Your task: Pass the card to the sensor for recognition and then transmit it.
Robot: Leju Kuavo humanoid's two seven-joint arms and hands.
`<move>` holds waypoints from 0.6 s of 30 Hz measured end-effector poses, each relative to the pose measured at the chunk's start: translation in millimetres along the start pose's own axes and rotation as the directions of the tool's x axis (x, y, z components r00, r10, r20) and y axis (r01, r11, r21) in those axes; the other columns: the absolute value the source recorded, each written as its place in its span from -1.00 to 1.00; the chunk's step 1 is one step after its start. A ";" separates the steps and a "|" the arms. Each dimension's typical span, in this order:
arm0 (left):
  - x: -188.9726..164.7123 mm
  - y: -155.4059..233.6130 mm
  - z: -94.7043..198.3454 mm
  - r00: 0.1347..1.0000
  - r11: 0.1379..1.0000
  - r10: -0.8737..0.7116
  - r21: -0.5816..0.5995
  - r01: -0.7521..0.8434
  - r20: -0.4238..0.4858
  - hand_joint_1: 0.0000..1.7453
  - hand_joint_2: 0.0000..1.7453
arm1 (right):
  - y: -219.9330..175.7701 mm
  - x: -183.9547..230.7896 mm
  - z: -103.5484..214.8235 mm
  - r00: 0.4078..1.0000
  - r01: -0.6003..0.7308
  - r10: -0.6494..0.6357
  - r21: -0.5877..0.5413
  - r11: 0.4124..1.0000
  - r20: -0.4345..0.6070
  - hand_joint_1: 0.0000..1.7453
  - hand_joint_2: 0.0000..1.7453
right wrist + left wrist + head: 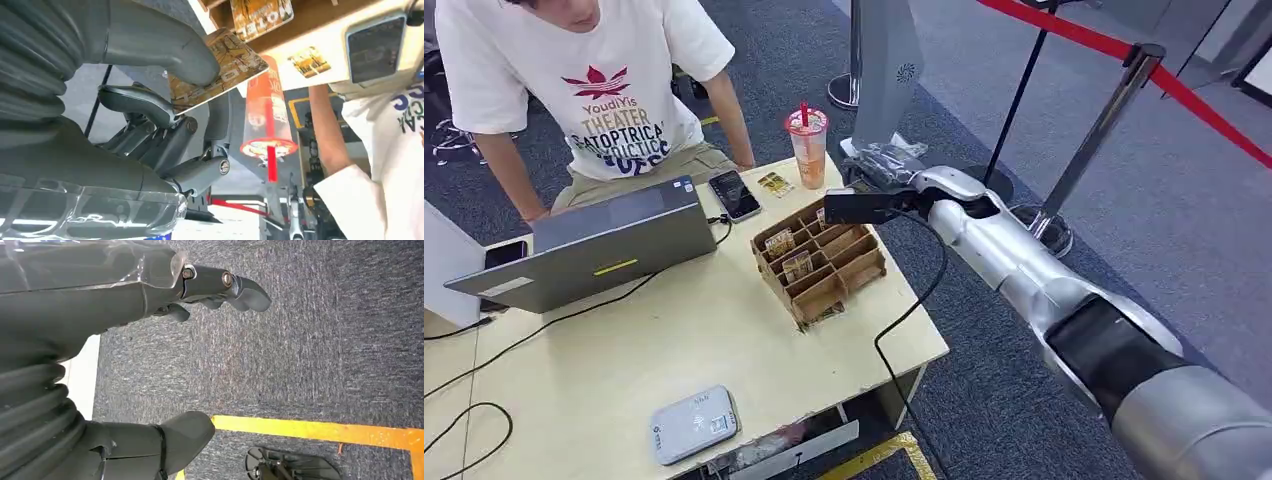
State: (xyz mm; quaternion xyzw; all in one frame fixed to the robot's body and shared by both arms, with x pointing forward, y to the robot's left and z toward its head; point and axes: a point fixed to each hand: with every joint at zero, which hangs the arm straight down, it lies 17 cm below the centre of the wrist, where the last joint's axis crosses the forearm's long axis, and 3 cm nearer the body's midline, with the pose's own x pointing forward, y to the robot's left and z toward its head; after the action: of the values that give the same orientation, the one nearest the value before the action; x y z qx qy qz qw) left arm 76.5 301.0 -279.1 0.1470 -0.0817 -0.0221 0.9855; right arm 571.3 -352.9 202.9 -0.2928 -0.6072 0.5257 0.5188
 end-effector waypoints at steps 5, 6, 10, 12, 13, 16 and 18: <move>6.6 -0.7 0.0 1.000 1.000 -0.012 -0.004 0.012 0.004 -1.00 1.00 | -15.0 16.3 -8.6 0.999 0.008 -0.006 -0.035 0.999 0.033 1.00 1.00; 8.0 -0.7 -0.1 1.000 1.000 -0.011 -0.004 0.011 0.002 -1.00 1.00 | -18.3 23.5 -12.9 0.999 0.010 -0.008 -0.044 0.999 0.046 1.00 1.00; 12.8 -1.1 0.0 1.000 1.000 -0.008 -0.004 0.008 0.005 -1.00 1.00 | -31.8 58.9 -35.7 0.995 0.016 -0.009 -0.076 0.997 0.098 1.00 1.00; 13.3 -1.1 0.0 1.000 1.000 -0.007 -0.004 0.007 0.004 -1.00 1.00 | -39.0 76.3 -46.7 0.992 0.024 -0.013 -0.090 0.996 0.125 1.00 1.00; 13.7 -1.3 0.1 1.000 1.000 -0.007 -0.004 0.007 0.004 -1.00 1.00 | -42.7 84.5 -51.8 0.991 0.029 -0.015 -0.097 0.995 0.136 1.00 1.00; 13.5 -2.2 0.3 1.000 1.000 -0.007 -0.005 0.007 -0.001 -1.00 1.00 | -54.6 109.8 -66.3 0.984 0.058 -0.038 -0.116 0.992 0.172 1.00 1.00; 15.2 -2.6 0.4 1.000 1.000 -0.011 -0.005 0.011 -0.001 -1.00 1.00 | -62.3 127.6 -75.2 0.979 0.082 -0.056 -0.130 0.988 0.195 1.00 1.00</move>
State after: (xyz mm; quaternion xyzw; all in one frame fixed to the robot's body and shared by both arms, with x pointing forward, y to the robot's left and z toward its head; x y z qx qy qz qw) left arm 91.4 297.4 -277.1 0.1449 -0.0805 -0.0278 0.9858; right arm 616.6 -229.9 295.9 -0.2546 -0.6988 0.4900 0.4548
